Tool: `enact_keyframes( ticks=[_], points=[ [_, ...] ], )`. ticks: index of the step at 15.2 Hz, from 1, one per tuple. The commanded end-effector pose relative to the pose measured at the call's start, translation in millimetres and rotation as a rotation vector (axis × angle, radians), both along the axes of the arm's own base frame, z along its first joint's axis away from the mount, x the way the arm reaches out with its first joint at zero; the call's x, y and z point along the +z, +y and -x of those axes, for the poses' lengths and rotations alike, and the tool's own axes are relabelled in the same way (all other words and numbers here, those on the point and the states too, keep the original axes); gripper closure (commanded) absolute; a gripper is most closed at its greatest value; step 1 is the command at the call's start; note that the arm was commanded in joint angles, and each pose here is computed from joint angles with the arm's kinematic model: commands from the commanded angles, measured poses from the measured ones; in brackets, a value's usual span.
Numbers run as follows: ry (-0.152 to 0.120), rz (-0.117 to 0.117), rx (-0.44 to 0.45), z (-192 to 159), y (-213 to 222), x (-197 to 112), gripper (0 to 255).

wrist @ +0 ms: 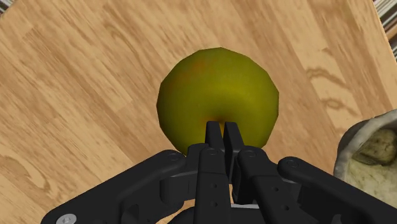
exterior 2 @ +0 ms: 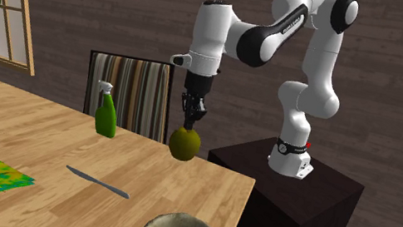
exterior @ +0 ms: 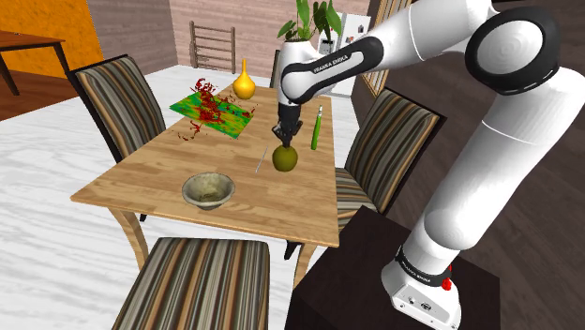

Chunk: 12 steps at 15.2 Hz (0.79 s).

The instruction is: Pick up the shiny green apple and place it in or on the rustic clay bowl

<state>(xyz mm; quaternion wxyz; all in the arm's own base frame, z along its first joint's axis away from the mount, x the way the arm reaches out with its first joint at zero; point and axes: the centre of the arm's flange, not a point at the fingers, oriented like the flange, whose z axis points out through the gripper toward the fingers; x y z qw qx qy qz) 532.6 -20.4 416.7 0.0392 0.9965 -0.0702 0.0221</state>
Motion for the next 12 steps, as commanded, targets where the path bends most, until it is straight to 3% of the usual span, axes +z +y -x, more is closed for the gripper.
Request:
enact_keyframes(
  ticks=[1,9,12],
  points=[
    [0.000,0.000,0.000,-0.1,-0.4,11.3,255],
    [0.000,0.000,0.000,-0.1,-0.4,50.8,255],
    [0.000,0.000,0.000,-20.3,32.3,60.3,255]
  ],
)
